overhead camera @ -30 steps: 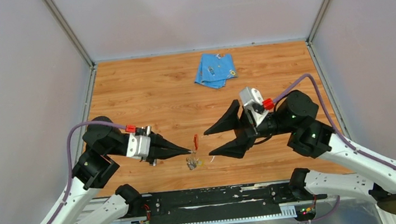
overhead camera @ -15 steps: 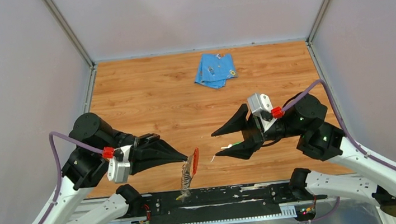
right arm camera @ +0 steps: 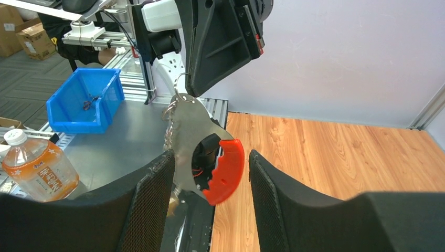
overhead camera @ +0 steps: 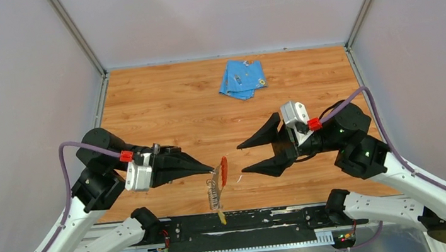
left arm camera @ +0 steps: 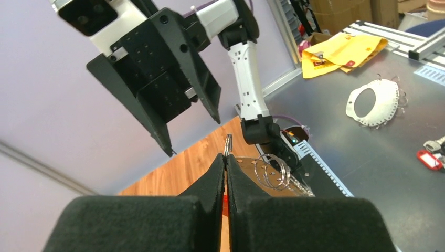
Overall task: Put the keys on the keyring
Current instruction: Adjust the keyring.
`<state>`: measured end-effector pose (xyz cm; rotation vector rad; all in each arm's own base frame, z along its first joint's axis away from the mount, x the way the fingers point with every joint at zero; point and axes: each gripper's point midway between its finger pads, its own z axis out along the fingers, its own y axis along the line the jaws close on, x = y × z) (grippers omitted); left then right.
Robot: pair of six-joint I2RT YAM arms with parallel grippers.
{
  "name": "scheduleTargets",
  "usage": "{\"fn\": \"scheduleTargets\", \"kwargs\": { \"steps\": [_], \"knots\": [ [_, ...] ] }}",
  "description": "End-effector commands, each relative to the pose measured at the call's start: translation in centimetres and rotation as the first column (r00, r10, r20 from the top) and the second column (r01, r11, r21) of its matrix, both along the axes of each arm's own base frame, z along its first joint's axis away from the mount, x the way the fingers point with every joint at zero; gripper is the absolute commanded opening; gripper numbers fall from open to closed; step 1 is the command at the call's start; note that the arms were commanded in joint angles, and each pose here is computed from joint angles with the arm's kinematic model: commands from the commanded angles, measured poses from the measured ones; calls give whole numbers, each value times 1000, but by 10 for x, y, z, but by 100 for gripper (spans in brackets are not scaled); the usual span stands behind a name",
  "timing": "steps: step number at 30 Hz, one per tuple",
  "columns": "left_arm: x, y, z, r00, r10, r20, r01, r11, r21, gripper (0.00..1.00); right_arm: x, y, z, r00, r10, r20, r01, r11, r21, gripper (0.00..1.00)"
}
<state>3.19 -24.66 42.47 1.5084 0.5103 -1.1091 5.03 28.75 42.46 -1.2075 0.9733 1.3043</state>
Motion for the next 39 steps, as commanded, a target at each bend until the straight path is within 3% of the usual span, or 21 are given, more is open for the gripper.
{"fn": "scheduleTargets", "kwargs": {
  "steps": [1, 8, 12, 17, 22, 25, 29, 34, 39],
  "knots": [
    [20, -5, 9, 985, 130, -114, -132, 991, -9, 0, 0, -1, 12, 1000, -14, 19, 13, 1000, 25, 57],
    [35, -6, -6, 966, 215, -146, -208, 976, 61, 0, 20, 2, -3, 993, -118, -15, 118, 993, -5, 62],
    [59, -8, -10, 919, 340, -197, -327, 940, 97, 0, 38, 4, -22, 976, -209, -63, 205, 977, -63, 80],
    [105, -7, -23, 792, 556, -253, -528, 831, 174, 0, 61, 6, -46, 938, -330, -104, 316, 940, -132, 91],
    [146, 1, -41, 613, 728, -306, -675, 684, 276, 0, 79, 15, -62, 901, -421, -105, 402, 901, -164, 100],
    [157, 3, -44, 545, 765, -343, -708, 639, 301, 0, 88, 27, -71, 880, -472, -56, 458, 873, -167, 100],
    [161, 4, -40, 496, 770, -402, -720, 623, 306, 0, 99, 42, -83, 841, -541, 29, 538, 828, -158, 98],
    [160, 3, -36, 474, 755, -454, -711, 632, 308, 0, 116, 47, -86, 788, -613, 65, 616, 786, -60, 85],
    [159, 2, -34, 448, 743, -496, -704, 636, 316, 0, 129, 51, -96, 747, -656, 111, 663, 747, -47, 74]
  ]
}}
